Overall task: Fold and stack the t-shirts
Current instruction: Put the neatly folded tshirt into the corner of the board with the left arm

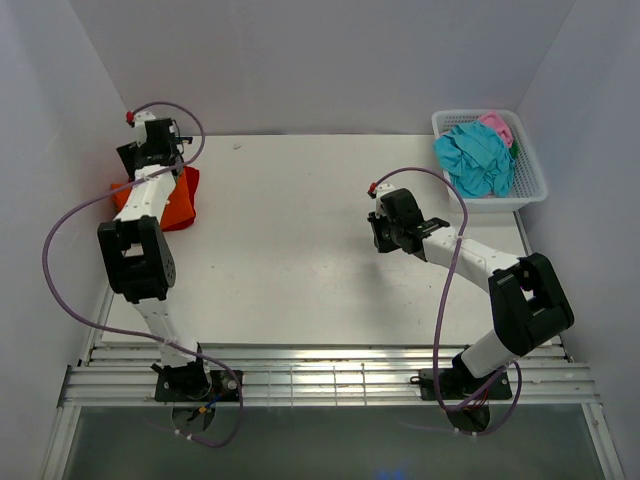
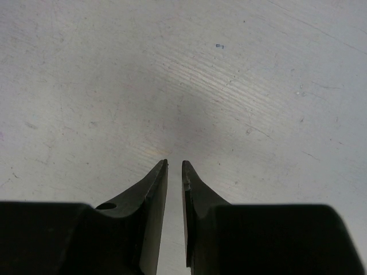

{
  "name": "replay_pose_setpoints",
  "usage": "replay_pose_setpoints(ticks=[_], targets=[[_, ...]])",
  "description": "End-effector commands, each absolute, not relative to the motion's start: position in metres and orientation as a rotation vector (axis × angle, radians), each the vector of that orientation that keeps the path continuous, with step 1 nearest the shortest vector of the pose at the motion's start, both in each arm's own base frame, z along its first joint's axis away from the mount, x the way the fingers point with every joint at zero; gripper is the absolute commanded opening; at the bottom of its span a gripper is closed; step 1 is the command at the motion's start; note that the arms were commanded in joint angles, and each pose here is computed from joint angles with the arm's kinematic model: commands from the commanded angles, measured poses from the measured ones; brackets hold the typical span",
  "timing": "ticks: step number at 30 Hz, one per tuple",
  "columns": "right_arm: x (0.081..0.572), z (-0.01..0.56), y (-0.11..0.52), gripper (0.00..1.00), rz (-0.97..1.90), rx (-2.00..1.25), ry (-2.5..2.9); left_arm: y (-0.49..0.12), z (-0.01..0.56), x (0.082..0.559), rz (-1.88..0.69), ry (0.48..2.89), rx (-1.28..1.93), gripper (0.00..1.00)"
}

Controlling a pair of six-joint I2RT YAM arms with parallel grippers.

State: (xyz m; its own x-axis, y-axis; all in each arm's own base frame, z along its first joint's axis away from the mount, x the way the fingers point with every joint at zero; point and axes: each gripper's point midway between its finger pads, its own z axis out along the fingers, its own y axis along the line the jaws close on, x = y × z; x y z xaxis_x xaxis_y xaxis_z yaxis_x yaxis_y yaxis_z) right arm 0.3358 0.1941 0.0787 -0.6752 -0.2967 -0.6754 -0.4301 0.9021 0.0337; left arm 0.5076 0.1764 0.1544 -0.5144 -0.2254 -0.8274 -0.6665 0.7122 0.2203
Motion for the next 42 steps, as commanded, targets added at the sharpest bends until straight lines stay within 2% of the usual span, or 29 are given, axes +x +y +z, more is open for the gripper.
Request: replay_pose_setpoints(ticks=[1, 5, 6, 7, 11, 16, 19, 21, 23, 35, 37, 40, 42], targets=[[0.342, 0.087, 0.198, 0.22, 0.261, -0.528, 2.329, 0.158, 0.306, 0.497, 0.643, 1.692, -0.648, 0.98], [0.342, 0.086, 0.200, 0.22, 0.268, -0.533, 2.331, 0.158, 0.303, 0.482, 0.673, 1.692, -0.673, 0.96], [0.342, 0.085, 0.200, 0.22, 0.270, -0.534, 2.332, 0.158, 0.297, 0.480, 0.681, 1.702, -0.677, 0.88], [0.342, 0.086, 0.201, 0.22, 0.272, -0.535, 2.332, 0.159, 0.279, 0.480, 0.699, 1.734, -0.680, 0.65], [0.342, 0.089, 0.200, 0.22, 0.269, -0.530, 2.323, 0.162, 0.228, 0.489, 0.752, 1.850, -0.711, 0.00], [0.344, 0.099, 0.197, 0.22, 0.260, -0.515, 2.297, 0.153, 0.178, 0.503, 0.703, 1.981, -0.718, 0.00], [0.345, 0.109, 0.195, 0.23, 0.249, -0.499, 2.270, 0.148, 0.156, 0.502, 0.674, 2.025, -0.733, 0.17], [0.345, 0.116, 0.193, 0.23, 0.246, -0.489, 2.254, 0.146, 0.143, 0.499, 0.670, 2.051, -0.755, 0.38], [0.345, 0.121, 0.193, 0.23, 0.251, -0.484, 2.241, 0.143, 0.131, 0.494, 0.654, 2.074, -0.782, 0.44], [0.336, 0.124, 0.187, 0.24, 0.243, -0.479, 2.244, 0.124, 0.040, 0.481, 0.593, 2.280, -0.850, 0.45], [0.335, 0.126, 0.186, 0.24, 0.239, -0.477, 2.241, 0.122, 0.043, 0.480, 0.569, 2.267, -0.873, 0.45], [0.338, 0.140, 0.184, 0.29, 0.237, -0.453, 2.210, 0.115, 0.077, 0.483, 0.515, 2.189, -0.888, 0.45], [0.342, 0.152, 0.183, 0.29, 0.224, -0.435, 2.191, 0.102, 0.125, 0.486, 0.454, 2.094, -0.860, 0.46]])
